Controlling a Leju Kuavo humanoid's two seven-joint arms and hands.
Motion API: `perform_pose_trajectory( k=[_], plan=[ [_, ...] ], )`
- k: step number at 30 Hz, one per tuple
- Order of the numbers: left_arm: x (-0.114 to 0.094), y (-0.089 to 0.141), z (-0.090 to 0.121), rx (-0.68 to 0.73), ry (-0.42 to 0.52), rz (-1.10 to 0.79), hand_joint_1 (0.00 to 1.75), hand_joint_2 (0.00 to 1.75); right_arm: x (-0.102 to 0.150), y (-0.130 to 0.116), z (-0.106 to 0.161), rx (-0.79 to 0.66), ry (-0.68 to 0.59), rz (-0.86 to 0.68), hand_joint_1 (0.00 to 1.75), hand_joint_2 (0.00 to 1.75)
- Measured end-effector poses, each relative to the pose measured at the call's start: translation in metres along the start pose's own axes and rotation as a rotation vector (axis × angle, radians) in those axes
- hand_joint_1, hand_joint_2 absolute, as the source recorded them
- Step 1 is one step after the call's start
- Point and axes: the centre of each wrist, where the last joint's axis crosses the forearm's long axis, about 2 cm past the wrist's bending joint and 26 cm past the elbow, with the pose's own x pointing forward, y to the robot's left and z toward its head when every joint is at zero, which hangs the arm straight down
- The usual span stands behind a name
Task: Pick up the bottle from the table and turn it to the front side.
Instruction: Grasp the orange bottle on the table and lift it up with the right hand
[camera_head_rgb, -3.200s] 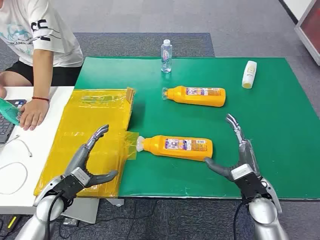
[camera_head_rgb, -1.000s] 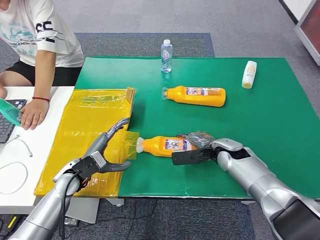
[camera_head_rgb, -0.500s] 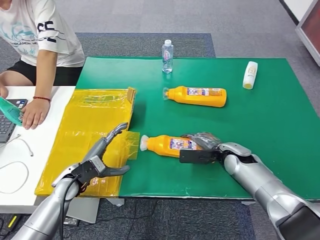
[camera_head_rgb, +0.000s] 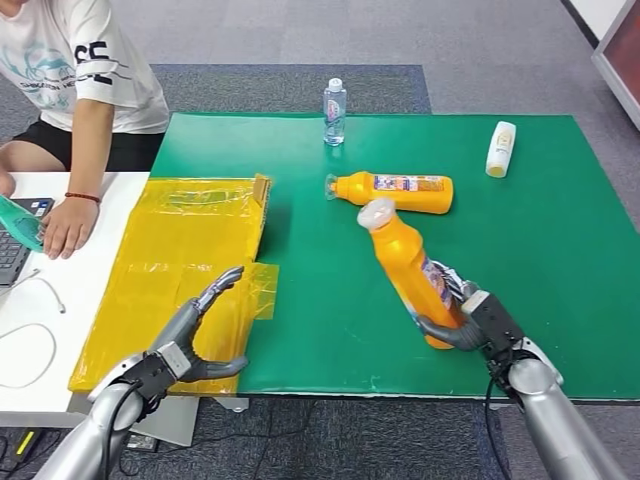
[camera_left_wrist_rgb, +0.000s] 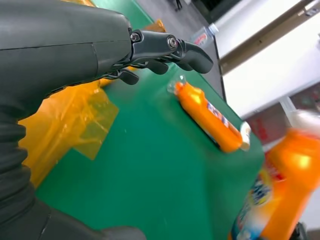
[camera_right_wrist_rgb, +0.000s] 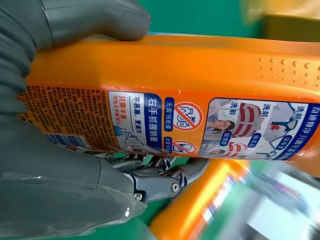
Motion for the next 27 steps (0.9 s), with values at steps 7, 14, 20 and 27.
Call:
perform_pose_trajectory(
  k=[7, 14, 20, 27],
  plan=[
    [-0.006, 0.010, -0.003, -0.077, -0.100, 0.167, 0.00, 1.75, 0.020, -0.001, -0.001, -0.030, -0.118, -0.067, 1.75, 1.75],
    [0.002, 0.034, -0.033, -0.318, -0.250, 0.414, 0.00, 1.75, 0.049, 0.019, -0.043, 0.095, -0.262, -0.130, 1.75, 1.75],
    [-0.001, 0.052, -0.044, -0.392, -0.252, 0.460, 0.00, 1.75, 0.070, 0.048, -0.067, 0.218, -0.346, -0.136, 1.75, 1.75],
    [0.002, 0.070, -0.045, -0.453, -0.251, 0.457, 0.00, 1.75, 0.084, 0.076, -0.082, 0.327, -0.382, -0.110, 1.75, 1.75]
  ],
)
